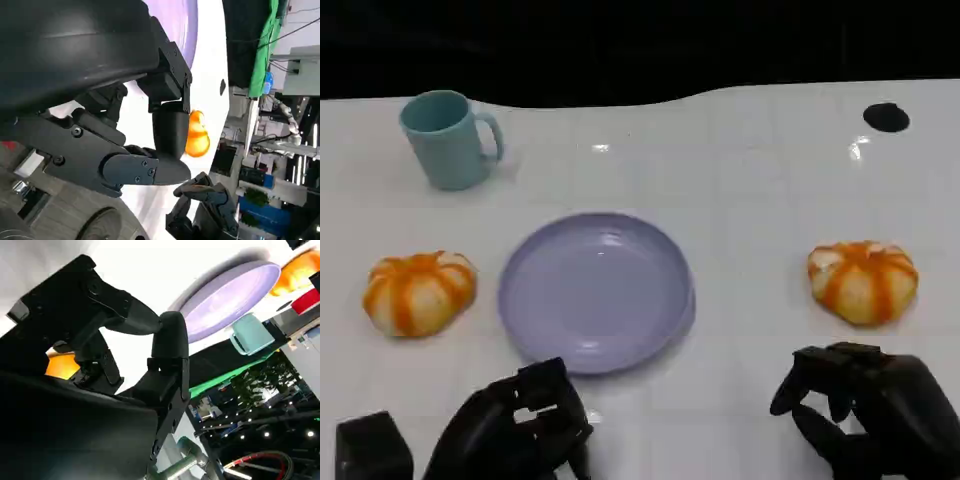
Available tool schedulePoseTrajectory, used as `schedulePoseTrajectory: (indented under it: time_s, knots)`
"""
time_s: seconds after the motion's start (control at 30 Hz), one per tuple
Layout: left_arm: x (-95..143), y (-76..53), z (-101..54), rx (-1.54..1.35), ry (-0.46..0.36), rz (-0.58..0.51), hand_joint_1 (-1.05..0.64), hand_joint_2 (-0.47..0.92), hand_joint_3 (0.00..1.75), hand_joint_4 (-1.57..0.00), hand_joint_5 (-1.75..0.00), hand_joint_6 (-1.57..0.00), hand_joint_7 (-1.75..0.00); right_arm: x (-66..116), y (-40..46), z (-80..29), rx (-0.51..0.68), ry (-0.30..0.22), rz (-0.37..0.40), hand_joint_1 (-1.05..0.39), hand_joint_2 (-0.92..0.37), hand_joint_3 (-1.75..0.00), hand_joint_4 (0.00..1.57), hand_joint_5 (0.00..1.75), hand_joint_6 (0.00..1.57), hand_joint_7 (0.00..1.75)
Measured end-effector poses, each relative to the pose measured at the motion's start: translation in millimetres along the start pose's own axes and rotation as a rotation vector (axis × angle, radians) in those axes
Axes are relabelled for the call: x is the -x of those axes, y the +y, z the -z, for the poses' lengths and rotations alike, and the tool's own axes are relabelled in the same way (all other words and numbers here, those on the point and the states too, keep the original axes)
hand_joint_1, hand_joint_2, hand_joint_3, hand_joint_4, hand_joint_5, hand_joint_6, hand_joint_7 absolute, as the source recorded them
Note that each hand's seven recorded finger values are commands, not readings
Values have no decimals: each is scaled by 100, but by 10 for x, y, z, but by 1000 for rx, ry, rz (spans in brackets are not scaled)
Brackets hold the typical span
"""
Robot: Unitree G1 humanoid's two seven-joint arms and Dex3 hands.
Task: Grasp the bread from the table and place it into the plate.
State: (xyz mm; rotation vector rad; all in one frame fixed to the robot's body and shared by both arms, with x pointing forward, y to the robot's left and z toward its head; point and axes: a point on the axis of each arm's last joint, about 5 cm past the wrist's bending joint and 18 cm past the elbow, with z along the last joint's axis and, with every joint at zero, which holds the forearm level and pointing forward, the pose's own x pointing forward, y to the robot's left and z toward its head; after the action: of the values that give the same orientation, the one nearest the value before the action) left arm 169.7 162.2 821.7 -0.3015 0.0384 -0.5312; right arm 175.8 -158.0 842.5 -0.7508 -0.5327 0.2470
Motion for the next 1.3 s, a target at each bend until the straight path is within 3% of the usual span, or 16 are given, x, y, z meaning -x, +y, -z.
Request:
schedulePoseTrajectory:
  time_s: [0.97,1.1,1.13,1.2,1.27,1.3]
  knots:
    - [-1,3,-3,-1,1,0,-61,82,37,-78,-175,-75,-143,-1,5,10,5,3,-5,-19,-42,-116,85,175,82,124]
    - [-1,3,-3,-1,1,0,-62,82,37,-77,-175,-75,-143,-3,3,9,0,5,0,-19,-48,-102,82,164,85,101]
    - [-1,3,-3,-1,1,0,-61,82,37,-77,-175,-75,-143,-3,2,9,-1,5,0,-22,-52,-90,83,142,87,85]
    - [-1,3,-3,-2,1,0,-61,82,36,-78,-175,-75,-143,-5,0,8,-1,3,2,-25,-59,-74,85,120,92,62]
    - [-1,3,-3,-2,1,0,-61,83,36,-78,-175,-75,-143,-18,-12,3,4,2,11,-28,-66,-58,81,114,94,44]
    - [-1,3,-3,-2,1,0,-61,83,36,-77,-175,-74,-143,-26,-21,3,8,5,17,-28,-69,-51,72,121,91,38]
